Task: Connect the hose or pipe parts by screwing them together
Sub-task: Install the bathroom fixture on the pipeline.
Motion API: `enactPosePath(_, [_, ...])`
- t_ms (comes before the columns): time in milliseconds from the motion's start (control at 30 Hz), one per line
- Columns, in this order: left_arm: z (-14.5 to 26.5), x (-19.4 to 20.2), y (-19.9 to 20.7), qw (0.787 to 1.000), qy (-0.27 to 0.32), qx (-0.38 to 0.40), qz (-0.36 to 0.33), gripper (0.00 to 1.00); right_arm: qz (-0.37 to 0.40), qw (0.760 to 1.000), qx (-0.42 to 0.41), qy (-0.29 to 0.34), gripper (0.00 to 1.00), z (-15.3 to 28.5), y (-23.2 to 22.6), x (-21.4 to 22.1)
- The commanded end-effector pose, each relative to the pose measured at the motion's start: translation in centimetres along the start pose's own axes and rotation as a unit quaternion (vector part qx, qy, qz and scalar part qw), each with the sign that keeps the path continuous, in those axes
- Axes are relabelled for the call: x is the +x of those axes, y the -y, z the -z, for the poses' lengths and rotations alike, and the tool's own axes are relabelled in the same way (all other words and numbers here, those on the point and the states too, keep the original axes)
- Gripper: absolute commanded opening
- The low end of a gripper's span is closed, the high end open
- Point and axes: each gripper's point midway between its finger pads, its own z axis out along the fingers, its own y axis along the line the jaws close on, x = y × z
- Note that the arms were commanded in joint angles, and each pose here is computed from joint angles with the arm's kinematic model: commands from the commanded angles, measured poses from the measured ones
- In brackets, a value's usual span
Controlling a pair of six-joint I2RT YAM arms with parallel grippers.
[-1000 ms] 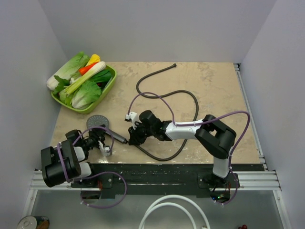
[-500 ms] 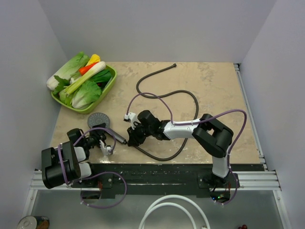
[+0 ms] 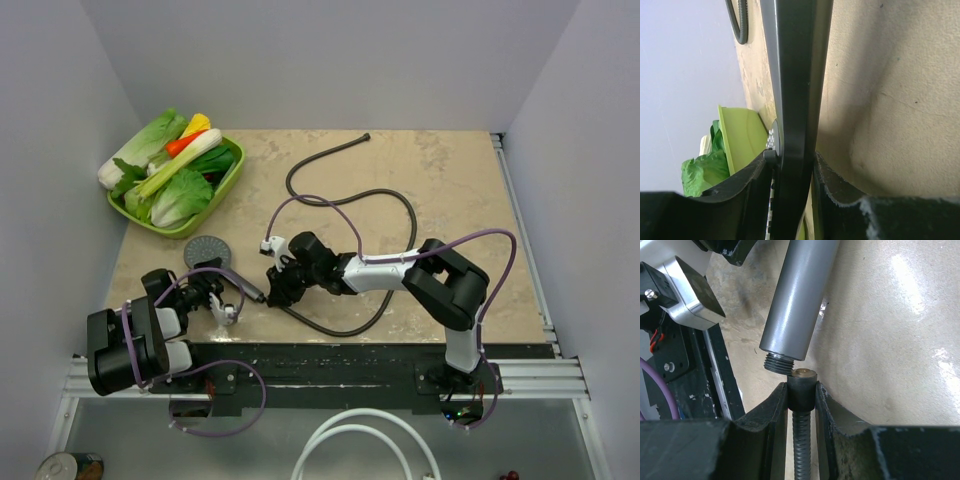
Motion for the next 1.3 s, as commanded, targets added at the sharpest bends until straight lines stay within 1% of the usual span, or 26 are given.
enactPosePath(0, [1.7, -8.4, 6.1, 0.96, 0.049, 0.047, -0.272, 0.0, 0.02, 0.998, -0.026, 0.057, 0.21, 0.6, -2.2, -4.2])
enactPosePath(267, [1.8, -7.6, 6.4, 0.959, 0.034, 0.063, -0.275, 0.0, 0.023, 0.999, -0.027, 0.04, 0.21, 1.4, -2.5, -2.4])
enactPosePath(533, [1.8, -7.4, 6.7, 0.959, 0.029, 0.072, -0.271, 0.0, 0.014, 0.999, -0.031, 0.035, 0.21, 0.8, -2.9, -1.6])
enactPosePath(833, [1.8, -7.7, 6.5, 0.96, 0.035, 0.065, -0.271, 0.0, 0.018, 0.999, -0.023, 0.038, 0.2, -0.3, -2.2, -2.5])
enactPosePath(1267, [1.8, -7.9, 6.5, 0.961, 0.041, 0.062, -0.267, 0.0, 0.019, 0.999, -0.002, 0.04, 0.2, -1.5, -0.8, -2.7])
